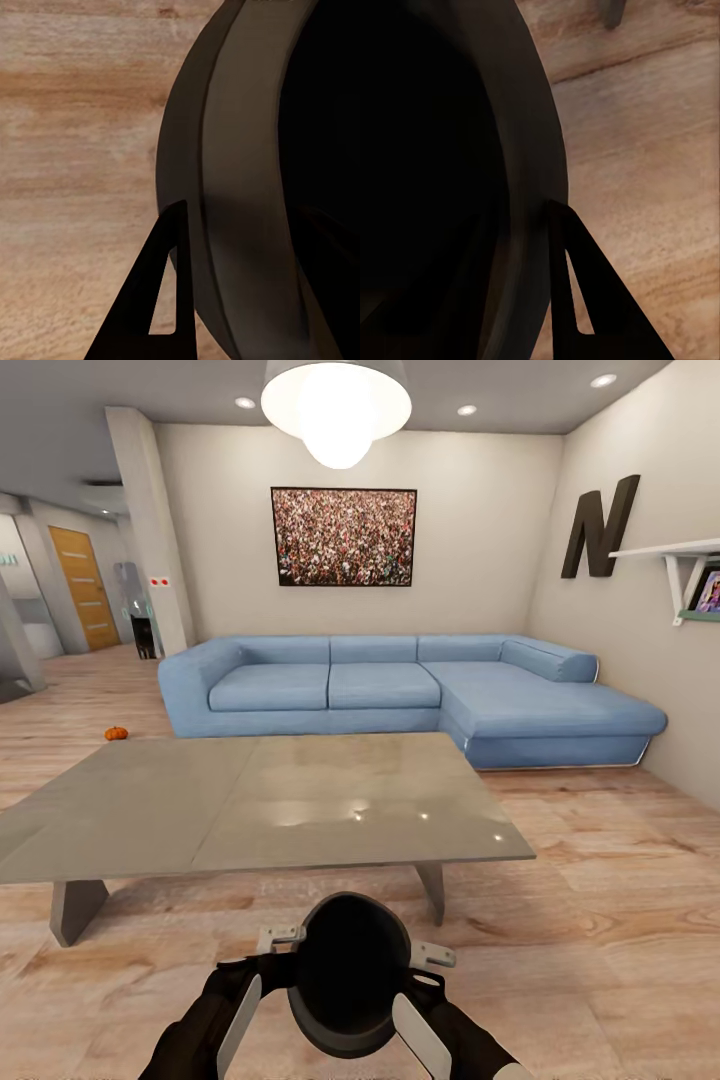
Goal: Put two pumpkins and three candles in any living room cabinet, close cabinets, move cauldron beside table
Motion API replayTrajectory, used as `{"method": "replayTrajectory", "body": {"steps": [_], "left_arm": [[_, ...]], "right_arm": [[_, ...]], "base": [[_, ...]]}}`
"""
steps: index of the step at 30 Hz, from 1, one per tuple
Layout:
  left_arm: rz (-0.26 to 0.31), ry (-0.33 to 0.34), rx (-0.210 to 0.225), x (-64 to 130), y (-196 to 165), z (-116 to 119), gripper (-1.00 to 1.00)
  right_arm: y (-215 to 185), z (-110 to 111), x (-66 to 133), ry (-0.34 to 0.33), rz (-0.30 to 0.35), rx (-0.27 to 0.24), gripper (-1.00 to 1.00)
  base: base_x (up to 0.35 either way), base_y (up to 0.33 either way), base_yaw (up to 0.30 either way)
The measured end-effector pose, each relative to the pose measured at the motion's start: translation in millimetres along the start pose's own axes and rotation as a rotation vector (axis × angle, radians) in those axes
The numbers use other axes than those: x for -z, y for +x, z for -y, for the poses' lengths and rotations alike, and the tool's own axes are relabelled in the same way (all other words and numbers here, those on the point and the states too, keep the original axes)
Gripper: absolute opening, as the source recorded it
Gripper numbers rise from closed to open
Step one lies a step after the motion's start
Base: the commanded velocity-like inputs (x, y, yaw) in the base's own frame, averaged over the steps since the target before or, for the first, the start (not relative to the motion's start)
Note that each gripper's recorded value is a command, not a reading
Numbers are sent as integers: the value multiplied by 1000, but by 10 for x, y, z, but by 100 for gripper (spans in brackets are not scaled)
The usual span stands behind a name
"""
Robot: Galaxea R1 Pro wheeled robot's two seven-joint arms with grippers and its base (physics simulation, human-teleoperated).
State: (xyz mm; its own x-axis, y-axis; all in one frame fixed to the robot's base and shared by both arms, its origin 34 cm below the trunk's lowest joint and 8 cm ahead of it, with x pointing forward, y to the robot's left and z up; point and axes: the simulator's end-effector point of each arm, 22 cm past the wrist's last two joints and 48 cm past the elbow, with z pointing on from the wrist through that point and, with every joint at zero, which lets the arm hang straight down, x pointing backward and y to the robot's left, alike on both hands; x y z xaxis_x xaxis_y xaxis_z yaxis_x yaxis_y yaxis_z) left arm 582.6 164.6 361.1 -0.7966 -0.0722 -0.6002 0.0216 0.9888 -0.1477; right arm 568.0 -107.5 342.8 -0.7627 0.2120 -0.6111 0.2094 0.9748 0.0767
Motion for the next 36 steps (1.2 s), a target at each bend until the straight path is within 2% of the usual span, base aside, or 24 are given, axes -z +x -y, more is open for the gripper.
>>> {"method": "replayTrajectory", "body": {"steps": [9,21,31,36], "left_arm": [[-15,-1,2,-52,69,-12,-100],[-65,-5,9,-204,291,-48,-100],[-64,-5,8,-203,287,-49,-100],[-85,-6,11,-264,383,-63,-100]], "right_arm": [[72,11,-49,3,-15,0,-100],[287,51,-188,14,-62,7,-100],[284,49,-188,14,-61,7,-100],[381,66,-243,18,-82,7,-100]], "base": [[0,0,0],[0,0,0],[0,0,0],[0,0,0]]}}
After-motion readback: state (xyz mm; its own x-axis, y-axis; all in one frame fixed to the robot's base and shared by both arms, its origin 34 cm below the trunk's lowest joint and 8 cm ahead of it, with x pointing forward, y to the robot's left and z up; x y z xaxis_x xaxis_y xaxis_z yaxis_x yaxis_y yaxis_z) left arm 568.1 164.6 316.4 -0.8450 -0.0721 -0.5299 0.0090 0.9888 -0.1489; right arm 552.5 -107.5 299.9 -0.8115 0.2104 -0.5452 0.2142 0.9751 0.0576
